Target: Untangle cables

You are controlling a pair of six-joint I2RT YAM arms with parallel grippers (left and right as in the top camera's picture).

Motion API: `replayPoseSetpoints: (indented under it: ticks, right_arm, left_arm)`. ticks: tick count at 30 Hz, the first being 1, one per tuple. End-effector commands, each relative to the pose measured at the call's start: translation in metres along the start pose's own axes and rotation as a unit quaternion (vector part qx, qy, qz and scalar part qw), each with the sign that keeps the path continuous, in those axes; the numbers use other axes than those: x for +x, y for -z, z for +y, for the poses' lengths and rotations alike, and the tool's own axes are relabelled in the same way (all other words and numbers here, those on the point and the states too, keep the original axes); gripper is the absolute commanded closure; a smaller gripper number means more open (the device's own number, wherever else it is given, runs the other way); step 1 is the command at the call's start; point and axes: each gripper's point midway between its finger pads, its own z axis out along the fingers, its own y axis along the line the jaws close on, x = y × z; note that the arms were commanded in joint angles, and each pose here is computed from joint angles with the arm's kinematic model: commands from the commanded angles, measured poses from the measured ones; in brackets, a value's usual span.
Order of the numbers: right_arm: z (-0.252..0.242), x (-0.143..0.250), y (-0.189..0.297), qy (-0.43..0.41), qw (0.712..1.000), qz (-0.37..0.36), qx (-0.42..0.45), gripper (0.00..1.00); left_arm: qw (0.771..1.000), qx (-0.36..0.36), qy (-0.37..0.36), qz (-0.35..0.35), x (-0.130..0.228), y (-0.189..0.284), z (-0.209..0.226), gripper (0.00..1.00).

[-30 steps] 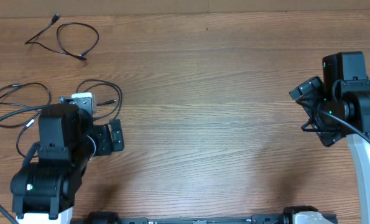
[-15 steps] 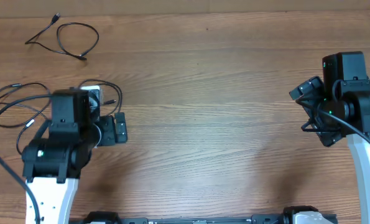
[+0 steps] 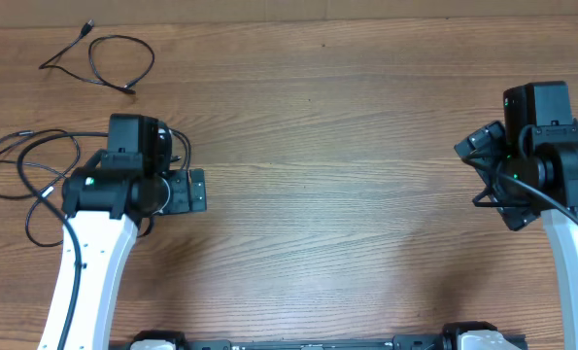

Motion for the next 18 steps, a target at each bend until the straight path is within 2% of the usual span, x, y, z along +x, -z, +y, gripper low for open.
replayPoseSetpoints:
  ticks: [1,10,18]
  right_arm:
    - [-0.008,-0.012,0.006,0.001,0.999,-0.038,0.010,0.00]
    - [-0.004,-0.003,0.028,-0.018,0.997,-0.041,-0.070,0.00]
    - [-0.006,-0.003,0.031,-0.019,0.996,-0.044,-0.075,0.00]
  left_arm:
    - [1.000,-0.005,0.004,0.025,0.003,-0.015,0.000,0.00]
    - [0.996,-0.015,0.003,0.088,0.010,-0.047,0.001,0.00]
    - [0.991,-0.022,0.002,0.132,0.018,-0.069,0.002,0.00]
